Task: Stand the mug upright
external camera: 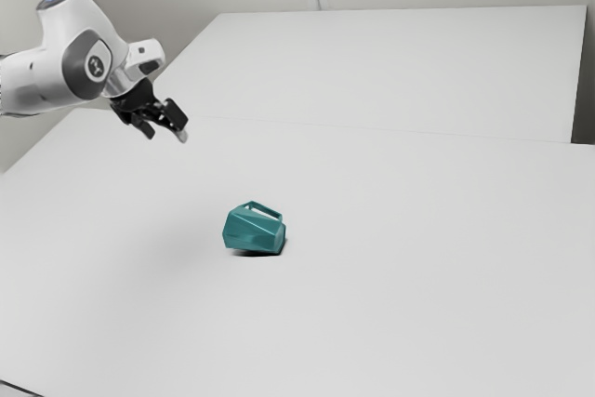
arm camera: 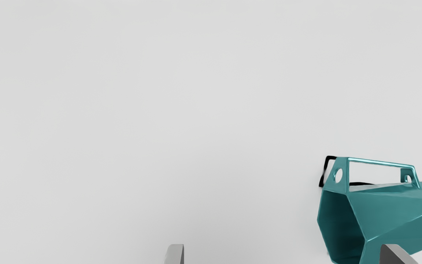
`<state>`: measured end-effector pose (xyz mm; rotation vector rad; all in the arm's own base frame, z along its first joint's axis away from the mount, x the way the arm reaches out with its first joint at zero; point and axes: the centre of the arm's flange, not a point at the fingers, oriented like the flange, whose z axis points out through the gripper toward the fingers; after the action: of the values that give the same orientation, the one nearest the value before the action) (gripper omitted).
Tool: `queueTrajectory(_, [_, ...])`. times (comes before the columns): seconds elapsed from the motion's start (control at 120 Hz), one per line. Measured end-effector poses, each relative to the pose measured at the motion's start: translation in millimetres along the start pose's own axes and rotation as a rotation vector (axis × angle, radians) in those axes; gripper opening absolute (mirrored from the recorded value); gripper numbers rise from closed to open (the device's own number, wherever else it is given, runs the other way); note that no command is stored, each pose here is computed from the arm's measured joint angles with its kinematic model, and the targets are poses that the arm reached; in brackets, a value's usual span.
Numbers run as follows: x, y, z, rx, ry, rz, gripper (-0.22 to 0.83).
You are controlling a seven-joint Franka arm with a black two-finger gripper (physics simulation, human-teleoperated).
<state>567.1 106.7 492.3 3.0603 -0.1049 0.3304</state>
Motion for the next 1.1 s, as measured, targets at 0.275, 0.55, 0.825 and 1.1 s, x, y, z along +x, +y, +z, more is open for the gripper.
queueTrajectory(0.275, [-40, -10, 58, -0.389, 0.284, -0.219, 0.59])
queueTrajectory(0.55, [-103, -3, 95, -0.417, 0.400, -0.127, 0.59])
queueTrajectory(0.825, [-135, -7, 136, -0.417, 0.421, -0.031, 0.59])
queueTrajectory(1.1, [-156, 1, 162, -0.424, 0.440, 0.067, 0.59])
